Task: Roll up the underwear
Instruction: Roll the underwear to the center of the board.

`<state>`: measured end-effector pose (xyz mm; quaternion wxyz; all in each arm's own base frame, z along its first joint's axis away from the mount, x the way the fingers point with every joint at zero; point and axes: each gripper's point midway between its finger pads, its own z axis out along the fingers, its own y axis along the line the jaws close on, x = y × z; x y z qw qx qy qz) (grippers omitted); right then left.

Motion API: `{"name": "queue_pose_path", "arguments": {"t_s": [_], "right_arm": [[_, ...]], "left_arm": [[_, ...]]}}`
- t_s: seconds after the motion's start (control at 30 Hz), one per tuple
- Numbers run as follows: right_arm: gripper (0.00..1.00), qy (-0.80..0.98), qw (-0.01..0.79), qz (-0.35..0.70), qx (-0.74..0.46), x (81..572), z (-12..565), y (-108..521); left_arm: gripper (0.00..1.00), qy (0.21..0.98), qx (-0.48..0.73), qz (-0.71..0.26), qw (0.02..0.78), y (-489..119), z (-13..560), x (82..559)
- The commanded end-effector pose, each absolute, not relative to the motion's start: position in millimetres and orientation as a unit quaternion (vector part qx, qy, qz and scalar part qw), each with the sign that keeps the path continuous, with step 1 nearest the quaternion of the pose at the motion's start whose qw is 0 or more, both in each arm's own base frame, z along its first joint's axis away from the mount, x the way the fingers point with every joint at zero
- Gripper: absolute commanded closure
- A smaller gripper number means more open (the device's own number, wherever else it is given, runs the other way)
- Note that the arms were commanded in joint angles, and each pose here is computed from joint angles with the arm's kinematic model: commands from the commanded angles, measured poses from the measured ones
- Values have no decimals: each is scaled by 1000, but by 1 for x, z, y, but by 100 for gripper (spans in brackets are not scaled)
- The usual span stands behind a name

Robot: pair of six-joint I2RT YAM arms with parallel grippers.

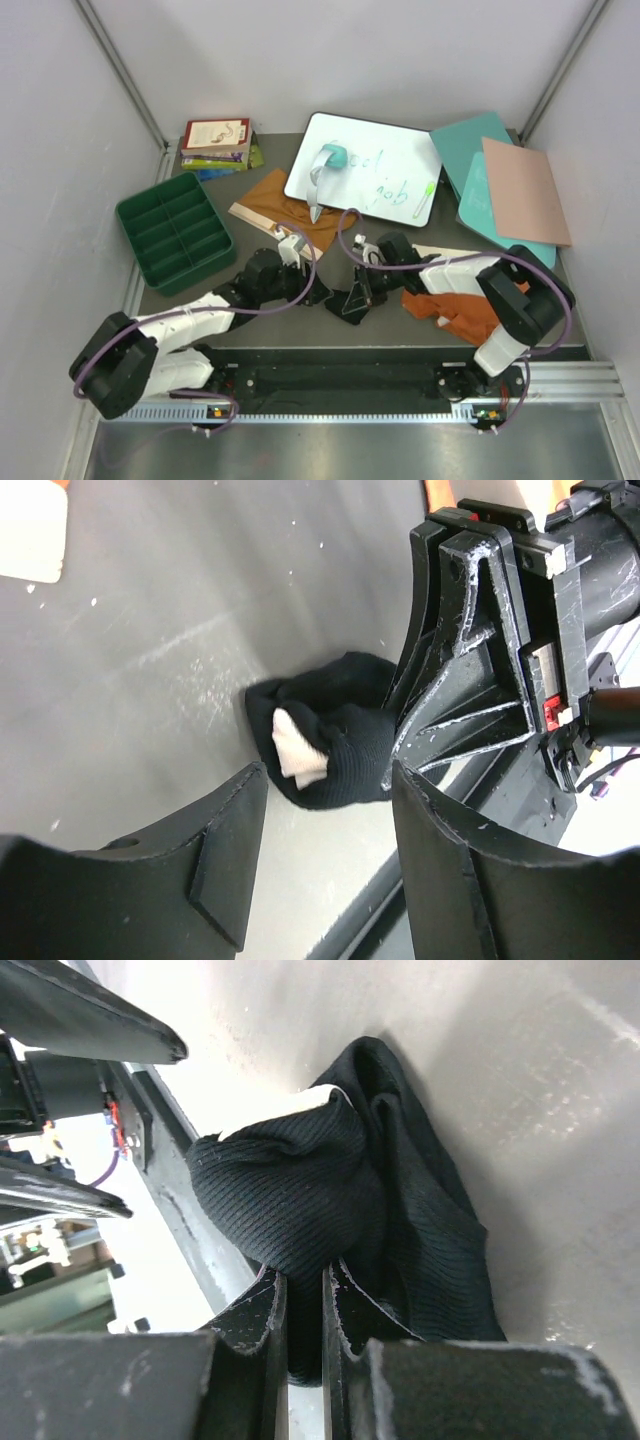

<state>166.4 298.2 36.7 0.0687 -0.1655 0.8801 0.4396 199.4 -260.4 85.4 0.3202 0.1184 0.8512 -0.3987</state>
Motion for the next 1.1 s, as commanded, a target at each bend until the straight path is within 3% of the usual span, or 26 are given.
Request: {"name": "queue_pose_path", "arguments": {"t_s": [0.0,0.27,0.37,0.4,0.5,0.53,0.6,0.7,1.07], "right_arm": [[100,893,32,429,-137,163,21,284],[100,898,20,425,-112,171,11,277],[100,898,20,424,-114,173,12,277],[100,900,20,421,-115,173,14,277],[92,902,28,414,-121,177,17,276],[84,903,30,411,-125,178,19,274],[75,903,42,405,-135,183,24,273],[54,906,55,392,-150,186,34,270],[36,899,122,388,-163,209,59,247]], "left_arm": [[43,823,141,-431,343,-278,93,207],[50,819,139,-450,329,-291,81,207],[60,825,136,-450,313,-295,70,206],[69,828,135,-450,307,-298,68,206],[83,846,134,-434,279,-299,49,204],[92,851,133,-428,274,-299,45,205],[100,868,133,-405,255,-295,30,204],[100,885,134,-380,234,-291,13,204],[100,895,131,-365,220,-290,4,205]]}}
